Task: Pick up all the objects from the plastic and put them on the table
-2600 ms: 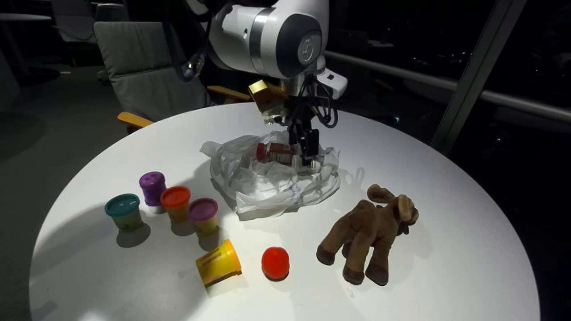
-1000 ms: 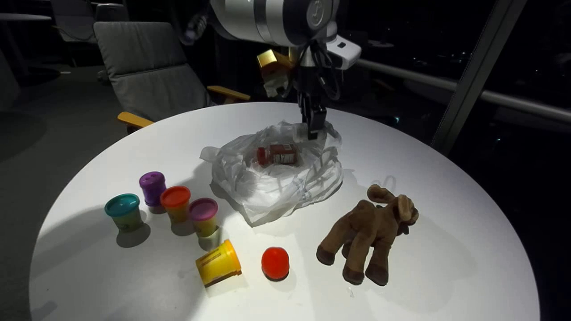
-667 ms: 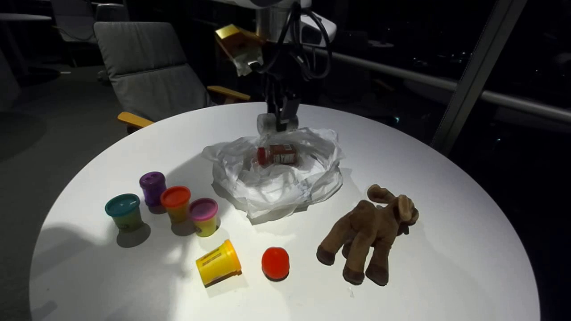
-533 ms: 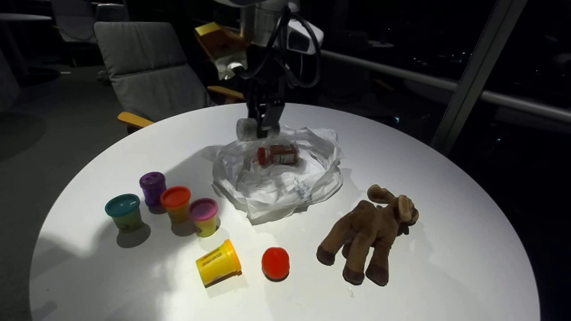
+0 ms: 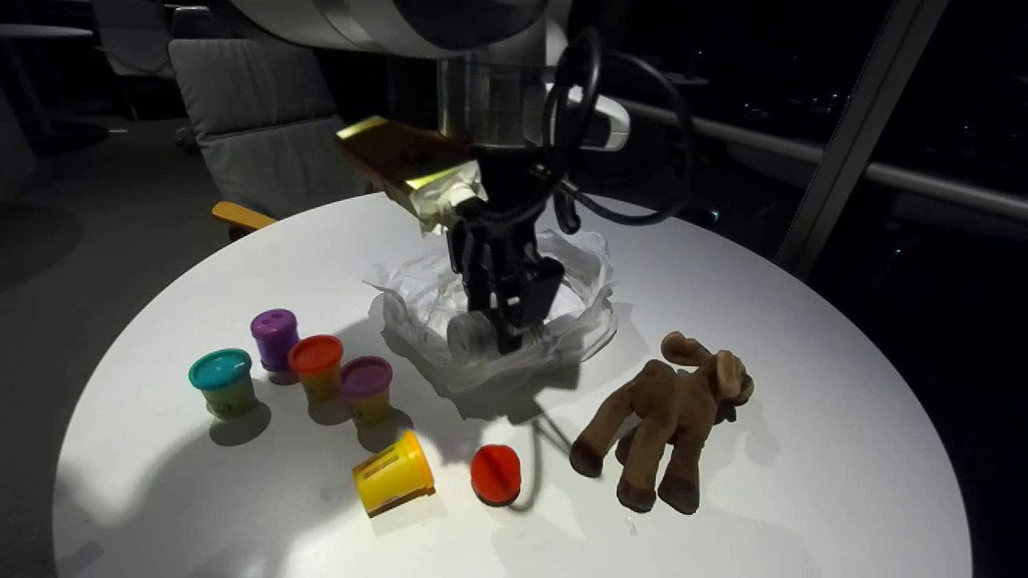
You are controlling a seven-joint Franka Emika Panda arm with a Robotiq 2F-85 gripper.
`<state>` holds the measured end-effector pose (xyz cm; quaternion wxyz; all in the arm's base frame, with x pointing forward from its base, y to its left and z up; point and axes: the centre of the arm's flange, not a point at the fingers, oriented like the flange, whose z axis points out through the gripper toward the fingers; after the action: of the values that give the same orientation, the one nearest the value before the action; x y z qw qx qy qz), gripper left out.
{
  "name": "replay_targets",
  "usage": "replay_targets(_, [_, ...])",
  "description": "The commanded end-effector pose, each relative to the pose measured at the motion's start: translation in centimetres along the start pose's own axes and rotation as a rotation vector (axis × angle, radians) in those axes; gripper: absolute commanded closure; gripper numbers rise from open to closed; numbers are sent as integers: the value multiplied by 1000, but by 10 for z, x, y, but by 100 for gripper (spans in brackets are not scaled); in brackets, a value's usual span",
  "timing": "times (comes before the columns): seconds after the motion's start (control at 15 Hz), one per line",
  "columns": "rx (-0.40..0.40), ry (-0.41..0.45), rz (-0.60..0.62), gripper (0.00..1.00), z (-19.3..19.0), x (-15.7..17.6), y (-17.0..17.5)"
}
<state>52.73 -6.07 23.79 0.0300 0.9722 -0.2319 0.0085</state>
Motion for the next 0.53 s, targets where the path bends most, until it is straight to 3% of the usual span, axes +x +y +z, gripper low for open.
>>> replay_targets(0.0, [-115, 68, 15, 74, 6, 1, 18])
replay_targets(0.47, [-151, 124, 91, 74, 34, 13, 9])
